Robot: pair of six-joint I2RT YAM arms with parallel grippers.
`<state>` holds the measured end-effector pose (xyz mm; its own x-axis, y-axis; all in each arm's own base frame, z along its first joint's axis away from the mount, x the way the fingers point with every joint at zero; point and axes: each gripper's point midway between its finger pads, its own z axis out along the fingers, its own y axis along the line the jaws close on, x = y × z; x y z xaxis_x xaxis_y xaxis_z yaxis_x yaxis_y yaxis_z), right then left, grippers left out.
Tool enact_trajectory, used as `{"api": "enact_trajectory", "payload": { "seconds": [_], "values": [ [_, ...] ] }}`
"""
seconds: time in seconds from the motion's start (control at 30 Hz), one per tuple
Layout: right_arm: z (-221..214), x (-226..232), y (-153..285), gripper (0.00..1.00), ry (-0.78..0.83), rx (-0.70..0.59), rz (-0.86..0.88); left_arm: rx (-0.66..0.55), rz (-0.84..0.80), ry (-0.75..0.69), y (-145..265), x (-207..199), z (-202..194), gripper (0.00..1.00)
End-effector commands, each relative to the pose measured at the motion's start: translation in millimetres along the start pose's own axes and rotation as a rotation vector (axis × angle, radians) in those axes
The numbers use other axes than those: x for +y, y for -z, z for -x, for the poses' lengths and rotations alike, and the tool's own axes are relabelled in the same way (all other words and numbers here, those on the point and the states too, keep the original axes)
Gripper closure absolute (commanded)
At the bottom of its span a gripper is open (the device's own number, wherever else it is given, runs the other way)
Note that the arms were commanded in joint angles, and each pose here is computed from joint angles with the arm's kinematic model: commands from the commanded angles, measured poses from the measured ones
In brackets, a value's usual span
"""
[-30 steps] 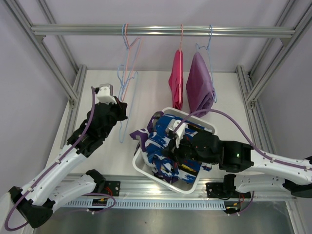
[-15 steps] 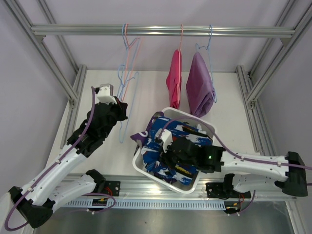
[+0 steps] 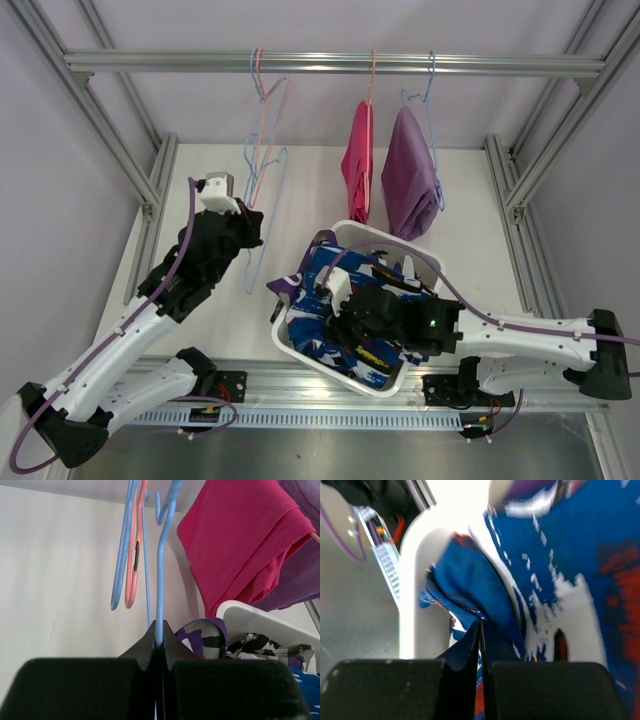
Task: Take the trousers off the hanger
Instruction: Place the trousers in the bin.
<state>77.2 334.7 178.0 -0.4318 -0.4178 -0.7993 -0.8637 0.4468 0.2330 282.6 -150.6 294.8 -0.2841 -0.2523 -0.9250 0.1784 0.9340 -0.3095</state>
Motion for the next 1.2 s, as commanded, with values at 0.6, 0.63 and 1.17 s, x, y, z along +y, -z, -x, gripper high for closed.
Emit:
{"api": "enact_trajectory", "payload": {
  "seconds": [0.6,0.63,1.17],
  "values": [
    [60,-26,65,0.21,0.051,-0.085,-0.011,-0.050,-0.038,0.004,4,-13,20,1.00],
    [60,-23,67,0.19,0.047,-0.092,0.007,-0.048,-0.038,0.003,4,-13,19,0.99],
    [12,-62,48,0.95,-0.055,-0.008,-0.109,-0.036,-0.039,-0.012,3,-16,15,1.00]
  ]
}}
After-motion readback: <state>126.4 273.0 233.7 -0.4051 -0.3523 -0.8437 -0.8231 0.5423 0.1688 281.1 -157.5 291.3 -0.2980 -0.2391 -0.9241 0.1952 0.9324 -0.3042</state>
